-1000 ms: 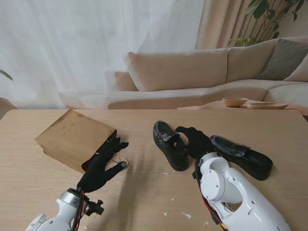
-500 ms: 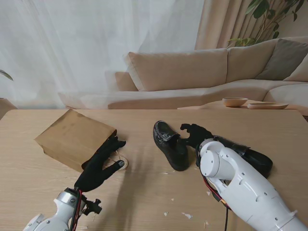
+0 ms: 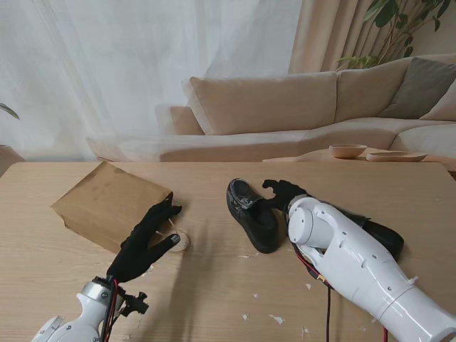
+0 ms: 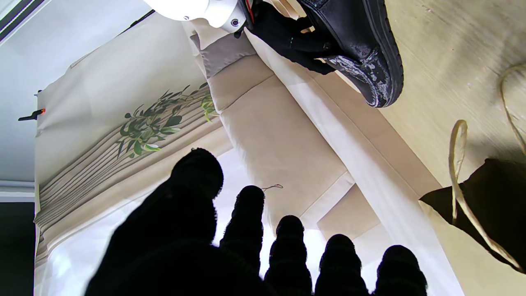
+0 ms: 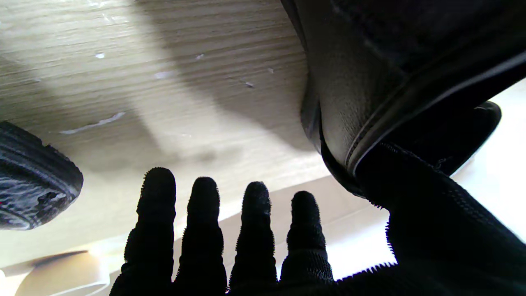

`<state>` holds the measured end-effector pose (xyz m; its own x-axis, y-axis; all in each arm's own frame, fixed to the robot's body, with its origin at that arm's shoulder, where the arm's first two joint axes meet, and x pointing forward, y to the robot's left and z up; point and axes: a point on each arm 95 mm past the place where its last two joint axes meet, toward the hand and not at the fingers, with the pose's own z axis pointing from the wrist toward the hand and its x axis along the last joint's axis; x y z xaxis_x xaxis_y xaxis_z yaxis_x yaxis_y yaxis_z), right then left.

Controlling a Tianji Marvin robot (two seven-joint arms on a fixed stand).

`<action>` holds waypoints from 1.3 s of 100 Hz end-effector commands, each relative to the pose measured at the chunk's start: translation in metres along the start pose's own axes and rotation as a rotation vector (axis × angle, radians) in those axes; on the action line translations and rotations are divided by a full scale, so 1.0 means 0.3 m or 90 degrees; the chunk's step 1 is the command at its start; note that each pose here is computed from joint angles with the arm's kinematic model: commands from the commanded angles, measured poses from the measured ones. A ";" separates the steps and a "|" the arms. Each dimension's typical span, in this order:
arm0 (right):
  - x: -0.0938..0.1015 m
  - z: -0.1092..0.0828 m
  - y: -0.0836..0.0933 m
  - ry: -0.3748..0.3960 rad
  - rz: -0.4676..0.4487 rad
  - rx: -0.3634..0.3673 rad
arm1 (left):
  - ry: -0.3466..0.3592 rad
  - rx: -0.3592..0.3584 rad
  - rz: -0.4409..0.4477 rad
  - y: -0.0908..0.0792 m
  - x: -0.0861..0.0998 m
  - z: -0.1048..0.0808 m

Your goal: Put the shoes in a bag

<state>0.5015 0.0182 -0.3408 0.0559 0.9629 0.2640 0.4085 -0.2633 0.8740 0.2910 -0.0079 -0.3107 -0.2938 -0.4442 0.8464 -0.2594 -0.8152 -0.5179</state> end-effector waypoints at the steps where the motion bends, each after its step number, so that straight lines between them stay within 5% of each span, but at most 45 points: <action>1: 0.024 0.006 -0.012 0.012 0.003 0.014 | 0.000 -0.004 -0.005 0.004 0.004 -0.001; 57: 0.044 0.003 -0.021 0.026 0.156 -0.060 | -0.002 0.005 -0.003 -0.001 0.002 0.002; 88: 0.057 -0.142 -0.012 0.029 0.209 -0.114 | -0.003 0.000 -0.003 0.002 0.001 0.000; 130: -0.012 -0.409 -0.049 -0.044 0.245 -0.188 | -0.011 -0.018 -0.010 0.020 0.004 0.007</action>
<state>0.3955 0.0114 -0.3025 0.2058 0.7956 0.5698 0.0736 -0.5932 0.8017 0.2923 -0.0104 -0.3119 -0.2792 -0.4428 0.8521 -0.2687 -0.8159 -0.5120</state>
